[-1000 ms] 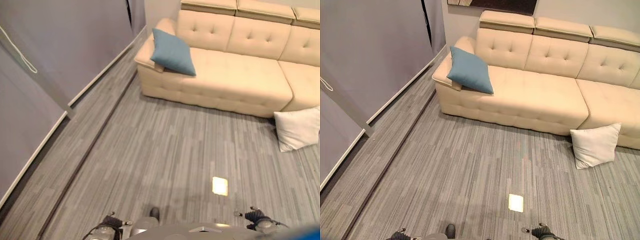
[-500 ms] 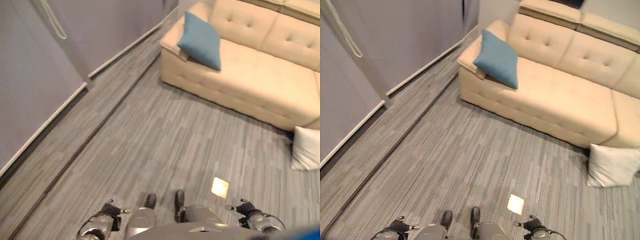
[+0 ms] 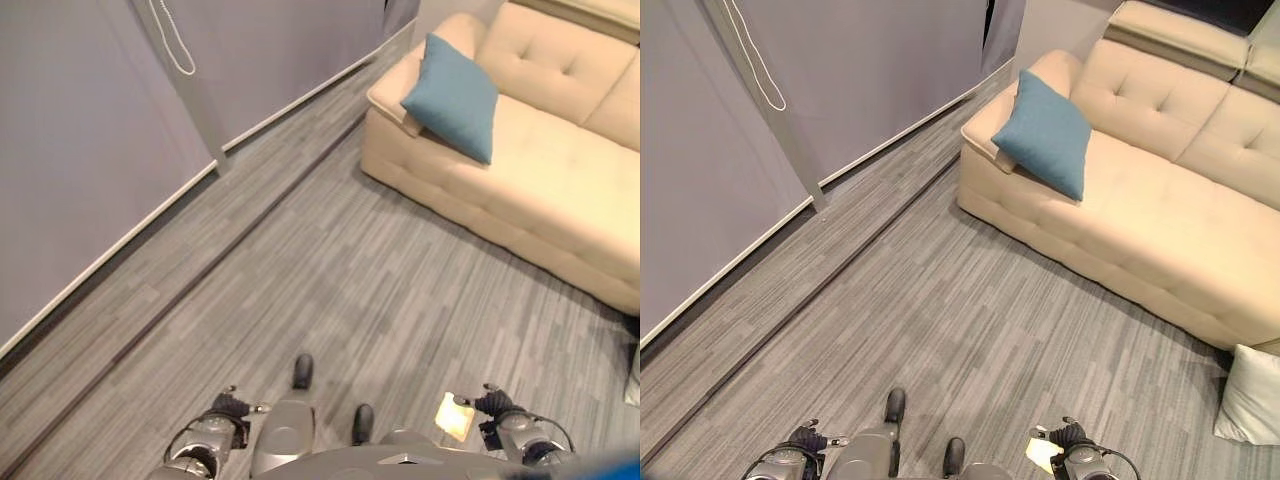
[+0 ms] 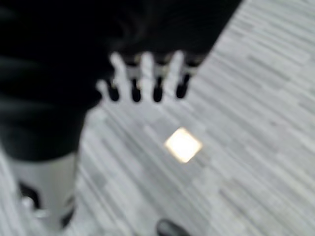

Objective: Pick up all the scattered cushions and arrange them neatly on the sofa.

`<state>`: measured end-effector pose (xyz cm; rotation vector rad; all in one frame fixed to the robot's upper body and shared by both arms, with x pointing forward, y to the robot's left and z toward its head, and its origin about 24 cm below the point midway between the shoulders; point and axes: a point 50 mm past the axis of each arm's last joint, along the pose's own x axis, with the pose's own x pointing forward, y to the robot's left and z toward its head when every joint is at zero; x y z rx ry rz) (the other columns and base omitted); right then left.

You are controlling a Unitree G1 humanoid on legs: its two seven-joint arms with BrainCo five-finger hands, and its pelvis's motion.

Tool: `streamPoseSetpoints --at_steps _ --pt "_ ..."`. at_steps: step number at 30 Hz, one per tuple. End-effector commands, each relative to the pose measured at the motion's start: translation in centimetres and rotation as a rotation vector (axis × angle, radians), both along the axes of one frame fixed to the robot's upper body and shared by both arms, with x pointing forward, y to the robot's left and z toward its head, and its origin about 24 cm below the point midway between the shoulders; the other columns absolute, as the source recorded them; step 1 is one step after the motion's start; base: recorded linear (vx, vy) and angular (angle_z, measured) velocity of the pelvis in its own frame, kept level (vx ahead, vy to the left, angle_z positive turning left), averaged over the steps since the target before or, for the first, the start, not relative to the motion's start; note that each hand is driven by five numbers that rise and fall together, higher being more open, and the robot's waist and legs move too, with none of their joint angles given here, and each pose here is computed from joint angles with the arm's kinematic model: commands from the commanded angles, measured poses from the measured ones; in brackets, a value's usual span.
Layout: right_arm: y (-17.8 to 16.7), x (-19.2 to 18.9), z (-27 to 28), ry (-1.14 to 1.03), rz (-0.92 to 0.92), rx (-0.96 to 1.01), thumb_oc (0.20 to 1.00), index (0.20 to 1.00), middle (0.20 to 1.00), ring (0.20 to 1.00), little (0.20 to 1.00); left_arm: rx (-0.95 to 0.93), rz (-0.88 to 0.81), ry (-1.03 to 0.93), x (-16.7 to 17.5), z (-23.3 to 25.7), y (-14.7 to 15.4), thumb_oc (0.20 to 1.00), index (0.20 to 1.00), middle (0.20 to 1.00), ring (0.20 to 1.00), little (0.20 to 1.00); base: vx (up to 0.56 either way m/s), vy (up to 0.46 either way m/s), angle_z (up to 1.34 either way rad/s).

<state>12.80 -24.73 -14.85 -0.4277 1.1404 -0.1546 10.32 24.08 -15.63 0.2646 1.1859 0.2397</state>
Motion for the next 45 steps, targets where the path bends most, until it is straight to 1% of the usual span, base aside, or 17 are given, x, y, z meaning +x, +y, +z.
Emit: streamPoseSetpoints --at_steps 1,5,7,13,17,21,22,28,37,41,45 --pt "-0.3 0.4 0.3 -0.029 0.022 -0.017 1.000 1.000 1.000 1.000 1.000 0.006 0.032 -0.011 0.5 0.3 0.9 1.000 1.000 1.000 1.000 1.000 0.21 0.206 -0.45" --pt "0.4 2.1 0.8 -0.080 0.072 -0.015 1.000 1.000 1.000 1.000 1.000 0.019 0.010 -0.026 1.3 0.7 1.3 1.000 1.000 1.000 1.000 1.000 0.17 0.179 -0.38" --pt "0.5 2.2 0.9 -0.085 0.088 -0.018 1.000 1.000 1.000 1.000 1.000 0.027 -0.010 -0.029 1.4 0.7 1.4 1.000 1.000 1.000 1.000 1.000 0.28 0.183 -0.34" --pt "0.7 3.3 1.3 -0.117 0.116 -0.022 1.000 1.000 1.000 1.000 1.000 0.029 0.003 -0.060 2.1 1.1 1.7 1.000 1.000 1.000 1.000 1.000 0.35 -0.003 -0.36" --pt "0.6 3.0 1.2 -0.104 0.112 -0.021 1.000 1.000 1.000 1.000 1.000 0.022 -0.012 -0.057 2.2 1.0 1.4 1.000 1.000 1.000 1.000 1.000 0.34 -0.088 -0.03" --pt "0.3 1.8 0.7 -0.068 0.080 -0.016 1.000 1.000 1.000 1.000 1.000 0.008 -0.016 -0.043 1.8 0.7 0.9 1.000 1.000 1.000 1.000 1.000 0.30 -0.136 0.11" --pt "-0.3 1.4 0.7 -0.067 0.045 -0.025 1.000 1.000 1.000 1.000 1.000 -0.006 -0.025 -0.056 2.3 0.7 0.4 1.000 1.000 1.000 1.000 1.000 0.14 -0.152 -0.09" --pt "-0.7 1.6 0.9 -0.069 0.015 -0.035 1.000 1.000 1.000 1.000 1.000 -0.022 -0.025 -0.090 3.3 0.9 -0.3 1.000 1.000 1.000 1.000 1.000 0.23 -0.114 -0.20" --pt "-0.8 0.8 0.6 -0.041 0.030 -0.042 1.000 1.000 1.000 1.000 1.000 -0.017 0.019 -0.042 1.5 0.4 0.1 1.000 1.000 1.000 1.000 1.000 0.33 0.096 -0.36" --pt "-0.4 0.9 0.5 -0.039 0.043 -0.034 1.000 1.000 1.000 1.000 1.000 -0.024 0.025 -0.043 1.4 0.4 0.1 1.000 1.000 1.000 1.000 1.000 0.25 0.179 -0.43" --pt "0.3 2.6 1.0 -0.091 0.074 -0.029 1.000 1.000 1.000 1.000 1.000 -0.008 0.016 -0.076 2.6 0.9 0.6 1.000 1.000 1.000 1.000 1.000 0.22 0.185 -0.28"
